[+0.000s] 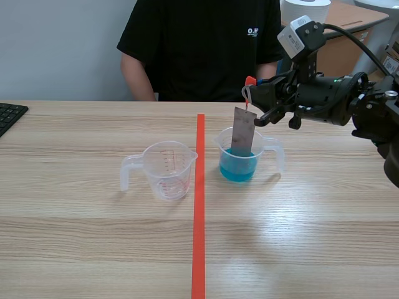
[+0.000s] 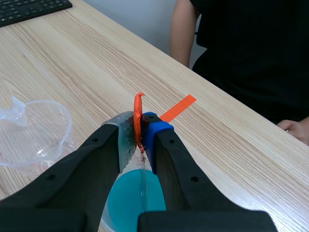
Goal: Do the redox reaction experiment.
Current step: 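Hold the plate still in the solution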
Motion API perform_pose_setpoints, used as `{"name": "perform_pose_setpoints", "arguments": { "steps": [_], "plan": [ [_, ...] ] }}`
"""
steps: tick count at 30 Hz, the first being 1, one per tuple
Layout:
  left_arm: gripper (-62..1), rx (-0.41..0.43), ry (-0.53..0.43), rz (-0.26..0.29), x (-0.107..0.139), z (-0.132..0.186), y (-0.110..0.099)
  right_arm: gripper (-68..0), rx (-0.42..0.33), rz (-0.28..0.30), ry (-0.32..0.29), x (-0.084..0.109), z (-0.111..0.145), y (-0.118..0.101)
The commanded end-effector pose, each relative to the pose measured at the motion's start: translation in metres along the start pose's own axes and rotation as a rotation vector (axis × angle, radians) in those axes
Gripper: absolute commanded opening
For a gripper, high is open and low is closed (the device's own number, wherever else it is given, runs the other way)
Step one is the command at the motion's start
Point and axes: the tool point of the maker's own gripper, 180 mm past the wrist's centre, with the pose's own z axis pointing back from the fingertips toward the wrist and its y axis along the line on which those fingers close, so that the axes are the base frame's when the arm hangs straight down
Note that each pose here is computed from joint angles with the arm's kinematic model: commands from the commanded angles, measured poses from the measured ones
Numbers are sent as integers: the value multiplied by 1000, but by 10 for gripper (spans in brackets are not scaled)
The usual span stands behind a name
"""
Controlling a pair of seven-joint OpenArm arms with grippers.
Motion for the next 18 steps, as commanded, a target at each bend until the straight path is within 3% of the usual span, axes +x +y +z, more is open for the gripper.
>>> {"name": "perform_pose_setpoints", "arguments": {
  "steps": [1,9,18],
  "plan": [
    [-562,-7,-15,6,4,2,-3,-660,-2,28,-20,12,1,-5],
    [-562,-9,6,10,-4,6,-4,-660,1,50,-19,19,1,-4],
    [-562,-11,16,12,-8,9,-6,-660,7,153,-51,49,10,-2]
  ]
}}
